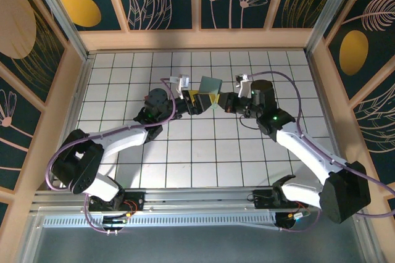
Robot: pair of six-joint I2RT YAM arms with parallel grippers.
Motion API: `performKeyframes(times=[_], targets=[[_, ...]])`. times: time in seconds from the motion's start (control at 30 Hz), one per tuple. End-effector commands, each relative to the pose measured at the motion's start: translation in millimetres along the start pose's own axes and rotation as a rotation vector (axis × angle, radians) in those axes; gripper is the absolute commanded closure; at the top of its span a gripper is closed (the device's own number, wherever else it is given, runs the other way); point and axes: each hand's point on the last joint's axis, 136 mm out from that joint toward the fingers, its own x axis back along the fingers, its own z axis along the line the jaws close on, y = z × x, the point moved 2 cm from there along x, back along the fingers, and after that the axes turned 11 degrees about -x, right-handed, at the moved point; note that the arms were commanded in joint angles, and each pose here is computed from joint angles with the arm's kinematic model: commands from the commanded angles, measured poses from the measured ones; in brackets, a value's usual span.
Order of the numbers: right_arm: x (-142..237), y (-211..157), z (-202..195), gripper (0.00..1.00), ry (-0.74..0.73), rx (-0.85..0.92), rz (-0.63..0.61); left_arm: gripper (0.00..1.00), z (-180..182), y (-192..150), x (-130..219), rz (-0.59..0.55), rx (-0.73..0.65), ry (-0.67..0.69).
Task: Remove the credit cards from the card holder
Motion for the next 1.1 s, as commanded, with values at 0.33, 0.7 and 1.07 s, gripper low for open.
performKeyframes(times=[0.33, 0.7, 1.07], targets=[[10, 11, -7, 1.0, -0.182, 0.018, -0.004, 0.01, 18, -14, -10, 0.04, -0.048, 0.047], [3, 6, -27, 1.0, -0.307, 0.017, 0.069, 0.05, 36, -38, -22, 0.106, -0.029, 0.056], [-14, 3, -36, 1.0, -0.347, 0.016, 0.139, 0.04, 53, -62, -23, 0.184, -0.028, 0.097]])
